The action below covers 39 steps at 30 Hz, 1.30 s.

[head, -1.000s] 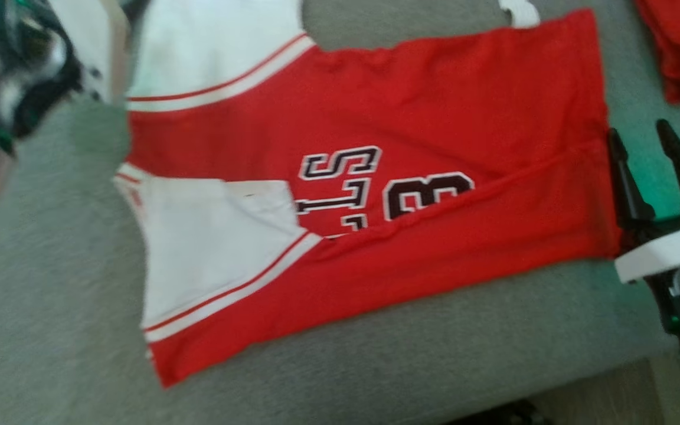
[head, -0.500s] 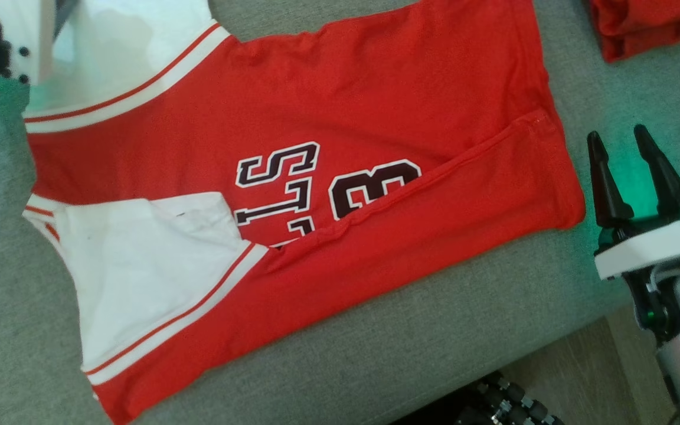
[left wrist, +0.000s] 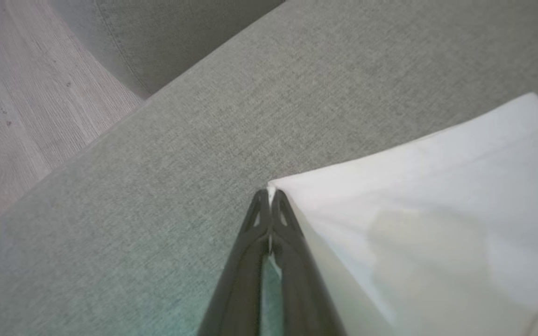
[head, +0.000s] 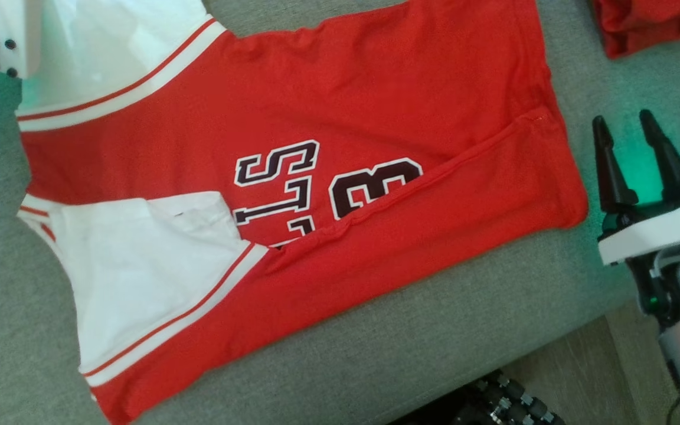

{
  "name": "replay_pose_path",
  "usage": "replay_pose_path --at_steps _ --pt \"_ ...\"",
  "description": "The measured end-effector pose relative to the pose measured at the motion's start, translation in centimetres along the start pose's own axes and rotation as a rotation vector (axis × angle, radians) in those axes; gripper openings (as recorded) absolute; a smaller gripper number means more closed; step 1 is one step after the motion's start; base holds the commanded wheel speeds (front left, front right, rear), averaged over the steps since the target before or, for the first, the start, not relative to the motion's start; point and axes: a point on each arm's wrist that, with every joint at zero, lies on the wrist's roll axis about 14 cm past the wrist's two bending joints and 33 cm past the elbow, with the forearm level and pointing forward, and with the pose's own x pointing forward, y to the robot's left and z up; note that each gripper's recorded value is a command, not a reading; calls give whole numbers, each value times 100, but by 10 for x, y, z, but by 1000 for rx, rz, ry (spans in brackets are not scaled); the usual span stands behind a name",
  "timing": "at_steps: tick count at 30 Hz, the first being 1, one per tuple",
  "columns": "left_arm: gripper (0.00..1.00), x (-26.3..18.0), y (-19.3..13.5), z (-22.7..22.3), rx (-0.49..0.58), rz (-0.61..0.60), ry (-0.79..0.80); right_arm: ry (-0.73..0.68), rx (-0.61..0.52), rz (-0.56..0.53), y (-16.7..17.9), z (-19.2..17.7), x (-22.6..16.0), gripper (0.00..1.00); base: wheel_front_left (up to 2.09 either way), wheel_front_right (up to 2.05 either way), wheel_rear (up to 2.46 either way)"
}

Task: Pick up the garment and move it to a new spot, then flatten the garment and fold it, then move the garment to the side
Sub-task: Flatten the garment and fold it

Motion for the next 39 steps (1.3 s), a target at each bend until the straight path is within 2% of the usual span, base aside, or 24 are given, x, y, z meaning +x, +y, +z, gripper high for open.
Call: replay_pose_path --at_steps 6,16,22,30,31,33,39 --pt "0 -5 5 5 2 20 -57 -20 -2 37 5 19 17 100 0 0 0" --pt "0 -20 6 10 24 20 -115 100 7 239 56 69 64 100 0 0 0" --pt "0 -27 10 13 31 28 -135 210 9 290 73 62 81 100 0 0 0" --pt "0 -24 14 3 36 33 -124 281 2 305 84 56 105 100 0 0 0" --pt "0 -23 14 2 36 31 -124 285 1 307 85 56 108 98 0 0 0" --pt "0 -23 14 1 33 31 -125 294 1 308 87 55 111 87 0 0 0" --pt "0 -26 18 1 29 41 -139 302 11 317 93 54 119 79 0 0 0"
